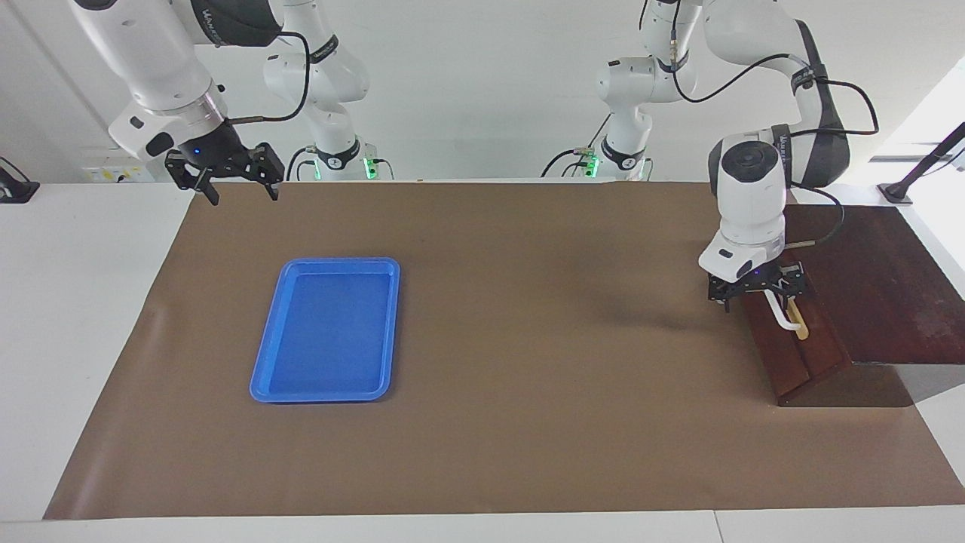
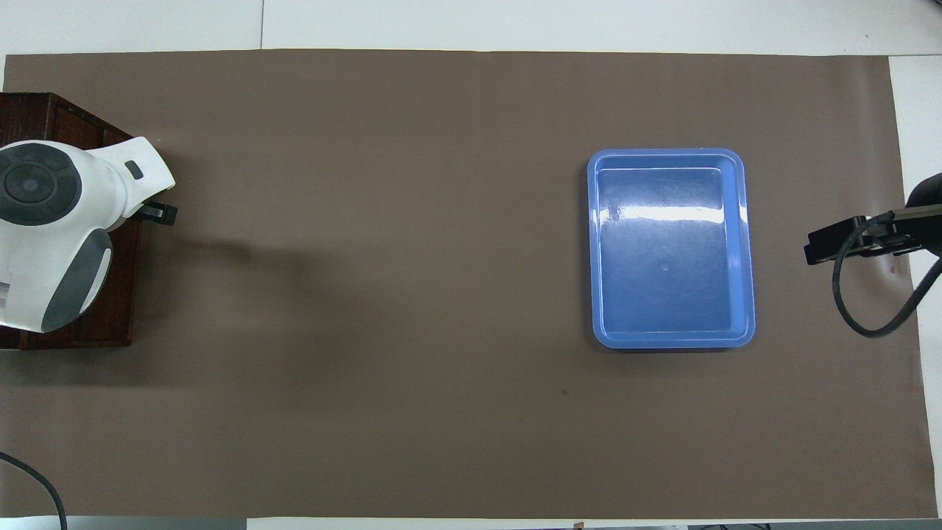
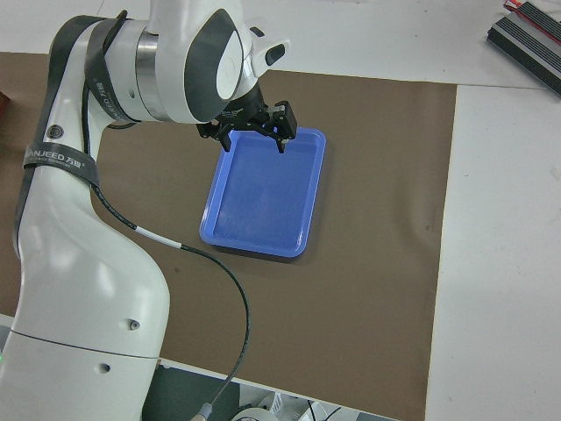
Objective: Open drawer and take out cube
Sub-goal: 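Grasp the white drawer handle with the left gripper and pull it open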
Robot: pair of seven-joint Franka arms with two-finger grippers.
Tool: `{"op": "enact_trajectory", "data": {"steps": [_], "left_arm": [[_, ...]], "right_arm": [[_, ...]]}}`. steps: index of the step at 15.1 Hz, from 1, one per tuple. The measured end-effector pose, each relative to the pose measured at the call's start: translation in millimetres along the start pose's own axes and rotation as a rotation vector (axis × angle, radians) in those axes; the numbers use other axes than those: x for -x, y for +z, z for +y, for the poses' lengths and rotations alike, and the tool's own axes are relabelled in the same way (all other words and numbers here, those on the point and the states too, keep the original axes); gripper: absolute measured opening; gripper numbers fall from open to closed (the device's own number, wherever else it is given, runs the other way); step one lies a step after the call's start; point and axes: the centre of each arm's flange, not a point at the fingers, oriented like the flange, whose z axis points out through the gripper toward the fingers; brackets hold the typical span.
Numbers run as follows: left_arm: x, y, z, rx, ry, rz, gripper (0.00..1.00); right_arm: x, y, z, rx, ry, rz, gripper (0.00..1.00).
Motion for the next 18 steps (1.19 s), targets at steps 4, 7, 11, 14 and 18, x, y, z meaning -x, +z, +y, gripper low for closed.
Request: {"op": "enact_trajectory", "data": {"steps": [4, 7, 11, 14, 18], "left_arm": [[11.8, 18.1, 4.5, 0.015, -0.008, -0.013, 1.00], [14.0, 24.8, 16.1, 0.025, -0.064, -0.001, 1.00], [-8.3, -16.2, 101.7, 0.048, -0.166, 0.034, 1.00], [-16.0, -48.3, 152.3, 0.076, -0.189, 0.011, 1.00], [-16.9, -51.8, 156.1, 0.085, -0.216, 0.006, 1.00]], "right_arm": [[0.1, 1.0, 1.0, 0.000, 0.002, -0.002, 1.00], [0.1, 1.4, 1.0, 0.000, 0.002, -0.003, 1.00], [0.1, 1.5, 1.9, -0.001, 0.003, -0.003, 1.00], [0.3, 1.6, 4.3, -0.001, 0.032, -0.003, 1.00], [0.2, 1.6, 3.4, -0.001, 0.091, -0.003, 1.00]]}}
